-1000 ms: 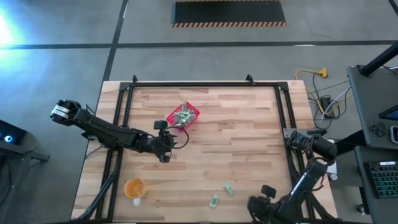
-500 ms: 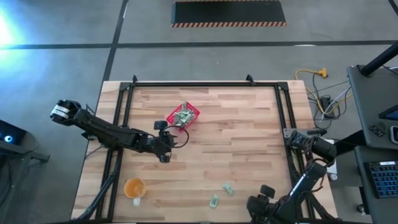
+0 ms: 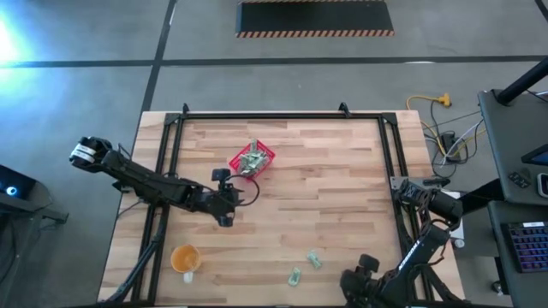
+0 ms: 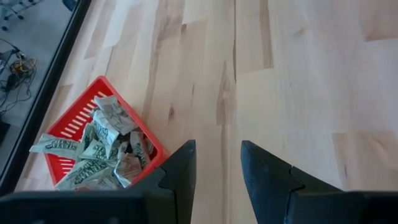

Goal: Pick and place Stevia / Truvia into bins
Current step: Put the white stevia packet into the red bin

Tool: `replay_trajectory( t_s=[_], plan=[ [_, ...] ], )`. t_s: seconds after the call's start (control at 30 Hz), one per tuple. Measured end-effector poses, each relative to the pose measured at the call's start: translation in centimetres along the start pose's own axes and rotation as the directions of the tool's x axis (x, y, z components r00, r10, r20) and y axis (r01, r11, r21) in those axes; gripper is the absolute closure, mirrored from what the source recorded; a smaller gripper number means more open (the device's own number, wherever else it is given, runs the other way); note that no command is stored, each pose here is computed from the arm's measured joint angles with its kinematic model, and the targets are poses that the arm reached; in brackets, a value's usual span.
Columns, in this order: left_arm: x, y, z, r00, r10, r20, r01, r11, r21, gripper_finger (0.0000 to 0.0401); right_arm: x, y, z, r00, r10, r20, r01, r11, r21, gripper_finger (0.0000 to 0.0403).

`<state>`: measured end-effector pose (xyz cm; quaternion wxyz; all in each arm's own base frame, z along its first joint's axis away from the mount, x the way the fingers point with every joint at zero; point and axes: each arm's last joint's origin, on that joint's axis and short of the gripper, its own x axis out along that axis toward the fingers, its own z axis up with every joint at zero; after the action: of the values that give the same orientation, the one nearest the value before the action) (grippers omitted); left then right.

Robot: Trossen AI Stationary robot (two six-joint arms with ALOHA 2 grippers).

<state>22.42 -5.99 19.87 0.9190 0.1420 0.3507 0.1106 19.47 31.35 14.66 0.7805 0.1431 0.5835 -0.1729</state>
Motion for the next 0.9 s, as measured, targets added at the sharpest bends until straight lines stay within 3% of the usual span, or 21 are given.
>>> replay_trajectory(
  t_s=[0.43, 0.9],
  plan=[
    [-0.1, -0.2, 0.0, 1.000, -0.006, 0.003, 0.006, 1.000, 0.006, 0.0291, 0.9, -0.8, -0.5, 0.999, -0.027, -0.046, 0.030, 0.998, 0.050, 0.0236],
    [-0.1, -0.2, 0.0, 1.000, -0.006, 0.002, 0.006, 1.000, 0.007, 0.0291, 1.1, -1.1, -0.2, 0.997, -0.054, 0.052, 0.057, 0.997, -0.056, 0.0321]
  ],
)
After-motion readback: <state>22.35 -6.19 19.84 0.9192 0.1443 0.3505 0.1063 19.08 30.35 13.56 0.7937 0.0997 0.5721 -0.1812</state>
